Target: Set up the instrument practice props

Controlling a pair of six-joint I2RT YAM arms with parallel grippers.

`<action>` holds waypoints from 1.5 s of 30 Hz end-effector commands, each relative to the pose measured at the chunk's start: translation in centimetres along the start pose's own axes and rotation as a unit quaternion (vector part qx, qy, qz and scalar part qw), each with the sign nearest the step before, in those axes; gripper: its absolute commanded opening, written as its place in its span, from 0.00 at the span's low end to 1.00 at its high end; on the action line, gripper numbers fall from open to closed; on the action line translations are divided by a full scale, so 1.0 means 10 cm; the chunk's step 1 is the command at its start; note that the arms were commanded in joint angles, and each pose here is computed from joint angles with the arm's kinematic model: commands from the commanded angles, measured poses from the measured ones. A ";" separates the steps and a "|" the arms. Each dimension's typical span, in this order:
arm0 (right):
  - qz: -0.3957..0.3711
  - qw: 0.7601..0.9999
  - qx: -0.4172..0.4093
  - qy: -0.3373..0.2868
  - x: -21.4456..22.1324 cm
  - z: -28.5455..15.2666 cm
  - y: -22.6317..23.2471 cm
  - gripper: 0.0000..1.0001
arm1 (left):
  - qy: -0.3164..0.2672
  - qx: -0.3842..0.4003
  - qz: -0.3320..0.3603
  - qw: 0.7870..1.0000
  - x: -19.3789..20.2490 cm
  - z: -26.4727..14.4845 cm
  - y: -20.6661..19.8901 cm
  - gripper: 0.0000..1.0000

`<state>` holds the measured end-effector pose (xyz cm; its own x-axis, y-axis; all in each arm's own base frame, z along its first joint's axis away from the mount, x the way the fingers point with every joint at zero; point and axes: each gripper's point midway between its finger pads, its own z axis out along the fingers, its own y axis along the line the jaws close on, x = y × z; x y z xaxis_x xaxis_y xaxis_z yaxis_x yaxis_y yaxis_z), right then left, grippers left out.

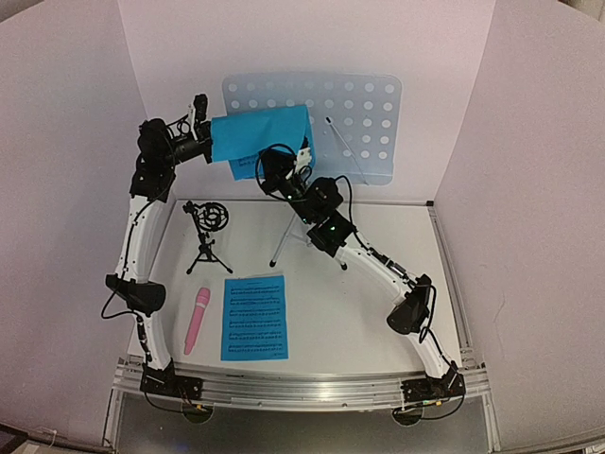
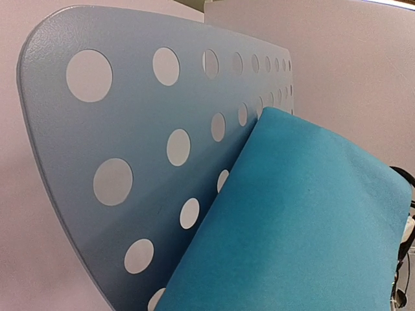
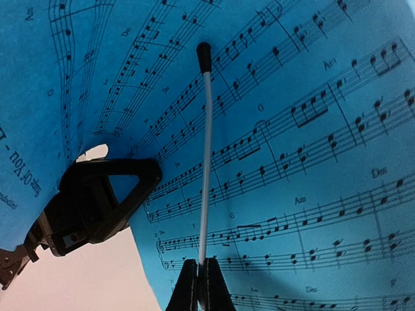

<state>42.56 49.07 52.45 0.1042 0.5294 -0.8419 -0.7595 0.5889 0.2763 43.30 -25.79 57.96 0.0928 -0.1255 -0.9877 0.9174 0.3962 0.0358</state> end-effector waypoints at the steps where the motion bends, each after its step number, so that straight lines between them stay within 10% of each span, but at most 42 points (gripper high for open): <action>1: 0.002 0.999 -0.043 -0.024 -0.42 -0.08 0.37 0.00 | 0.003 -0.024 0.038 0.999 -0.03 -0.01 0.05 0.00; 45: -0.001 0.999 -0.001 -0.035 -0.41 -0.08 0.28 0.00 | -0.012 -0.065 0.214 0.975 -0.02 0.24 0.10 0.00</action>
<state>42.53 48.93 52.35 0.1246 0.5273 -0.8405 -0.7191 0.6316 0.2896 45.26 -28.05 56.63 0.3805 0.0560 -0.9231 0.7939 0.4922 0.3571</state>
